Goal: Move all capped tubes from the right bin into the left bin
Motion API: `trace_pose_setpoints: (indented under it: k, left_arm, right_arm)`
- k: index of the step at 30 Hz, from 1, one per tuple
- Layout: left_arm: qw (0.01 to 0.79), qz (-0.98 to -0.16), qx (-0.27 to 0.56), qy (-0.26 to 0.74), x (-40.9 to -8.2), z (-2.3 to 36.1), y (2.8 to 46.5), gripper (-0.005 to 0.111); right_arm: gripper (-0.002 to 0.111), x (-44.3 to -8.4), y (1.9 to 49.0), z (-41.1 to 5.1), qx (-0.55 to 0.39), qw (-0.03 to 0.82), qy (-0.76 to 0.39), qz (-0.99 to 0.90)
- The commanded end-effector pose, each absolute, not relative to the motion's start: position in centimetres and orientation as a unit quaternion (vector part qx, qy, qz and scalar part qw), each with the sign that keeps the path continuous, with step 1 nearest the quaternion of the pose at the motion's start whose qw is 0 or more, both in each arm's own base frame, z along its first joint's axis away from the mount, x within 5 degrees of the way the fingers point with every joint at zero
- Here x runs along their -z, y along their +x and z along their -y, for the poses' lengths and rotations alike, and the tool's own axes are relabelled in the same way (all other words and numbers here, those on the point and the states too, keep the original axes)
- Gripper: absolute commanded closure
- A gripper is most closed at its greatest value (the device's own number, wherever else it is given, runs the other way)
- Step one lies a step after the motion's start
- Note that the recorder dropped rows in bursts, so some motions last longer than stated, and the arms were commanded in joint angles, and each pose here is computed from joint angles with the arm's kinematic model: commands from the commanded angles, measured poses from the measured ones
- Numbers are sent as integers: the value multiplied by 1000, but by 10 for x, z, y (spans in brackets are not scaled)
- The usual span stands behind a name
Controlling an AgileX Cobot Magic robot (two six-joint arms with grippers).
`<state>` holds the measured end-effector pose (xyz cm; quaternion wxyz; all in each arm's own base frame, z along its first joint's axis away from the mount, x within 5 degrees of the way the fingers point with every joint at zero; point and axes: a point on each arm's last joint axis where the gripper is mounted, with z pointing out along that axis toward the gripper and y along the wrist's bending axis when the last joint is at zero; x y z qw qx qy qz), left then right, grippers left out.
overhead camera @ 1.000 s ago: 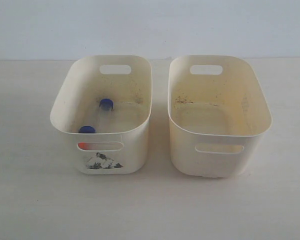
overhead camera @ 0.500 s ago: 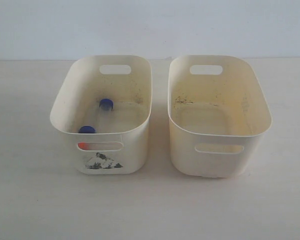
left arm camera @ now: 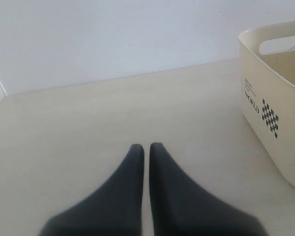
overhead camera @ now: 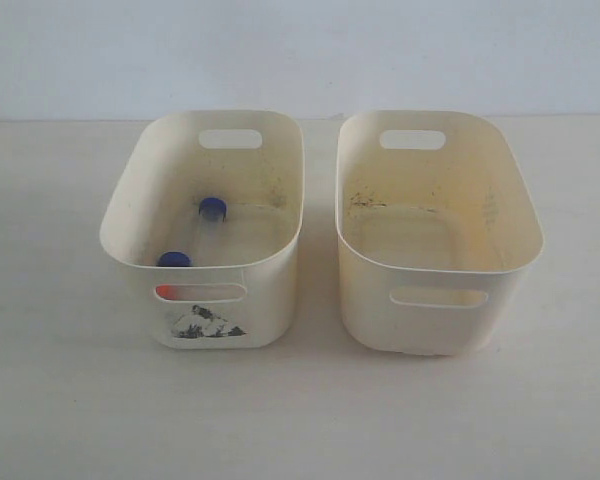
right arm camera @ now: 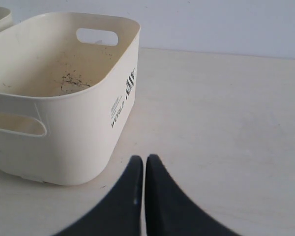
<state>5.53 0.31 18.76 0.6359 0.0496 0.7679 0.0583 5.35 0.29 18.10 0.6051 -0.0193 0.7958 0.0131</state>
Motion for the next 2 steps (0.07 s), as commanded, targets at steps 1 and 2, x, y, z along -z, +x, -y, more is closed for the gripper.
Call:
trace_pose_setpoints:
  k: [1,2]
  left_arm:
    - [643,-763,-54,45,-190,-3,55,102]
    - [643,-763,-54,45,-190,-3,55,102]
  right_arm:
    - [107,-182,53,-3,-11,609,-21,-793]
    - [107,-182,53,-3,-11,609,-21,-793]
